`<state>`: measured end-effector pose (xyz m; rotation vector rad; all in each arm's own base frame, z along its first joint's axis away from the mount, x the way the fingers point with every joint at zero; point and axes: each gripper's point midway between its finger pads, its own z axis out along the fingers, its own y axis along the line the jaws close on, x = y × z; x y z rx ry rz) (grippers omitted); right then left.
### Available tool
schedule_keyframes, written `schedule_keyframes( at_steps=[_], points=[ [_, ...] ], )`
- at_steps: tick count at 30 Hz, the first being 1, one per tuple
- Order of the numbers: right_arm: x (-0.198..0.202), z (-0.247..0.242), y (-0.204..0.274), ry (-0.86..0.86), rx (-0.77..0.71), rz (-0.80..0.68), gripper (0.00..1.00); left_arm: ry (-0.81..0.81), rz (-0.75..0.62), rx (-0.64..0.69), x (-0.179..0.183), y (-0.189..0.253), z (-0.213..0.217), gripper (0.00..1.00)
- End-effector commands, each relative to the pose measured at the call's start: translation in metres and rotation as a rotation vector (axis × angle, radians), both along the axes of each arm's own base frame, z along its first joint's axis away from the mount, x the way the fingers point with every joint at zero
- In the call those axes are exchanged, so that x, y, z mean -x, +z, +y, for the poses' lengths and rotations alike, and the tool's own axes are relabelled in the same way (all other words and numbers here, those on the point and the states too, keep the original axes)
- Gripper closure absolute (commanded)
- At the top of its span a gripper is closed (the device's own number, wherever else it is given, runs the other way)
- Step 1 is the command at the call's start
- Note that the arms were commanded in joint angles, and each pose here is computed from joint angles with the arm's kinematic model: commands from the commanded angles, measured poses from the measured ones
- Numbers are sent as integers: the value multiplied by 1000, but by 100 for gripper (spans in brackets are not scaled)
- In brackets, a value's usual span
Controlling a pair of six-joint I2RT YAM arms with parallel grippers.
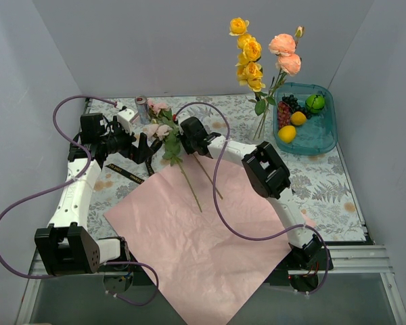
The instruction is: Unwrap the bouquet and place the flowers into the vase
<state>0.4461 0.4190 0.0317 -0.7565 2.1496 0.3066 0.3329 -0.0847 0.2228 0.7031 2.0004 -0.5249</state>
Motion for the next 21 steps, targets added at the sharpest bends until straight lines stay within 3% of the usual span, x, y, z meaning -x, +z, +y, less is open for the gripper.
schedule_keyframes(
  at_steps=[1,9,15,18,21],
  points=[
    [-19,-7,30,-40,-32,-45,99,2,-52,-14,5,13,2,2],
    [-50,-36,120,-130,-124,-179,99,8,-66,-19,3,21,3,2],
    [-57,-62,237,-169,-255,-365,99,8,-78,-5,4,28,2,2],
    [-45,-69,311,-145,-345,-475,99,9,-81,-3,3,31,2,2],
    [-13,-80,401,-86,-530,-661,99,7,-88,-2,3,36,1,2]
  ],
)
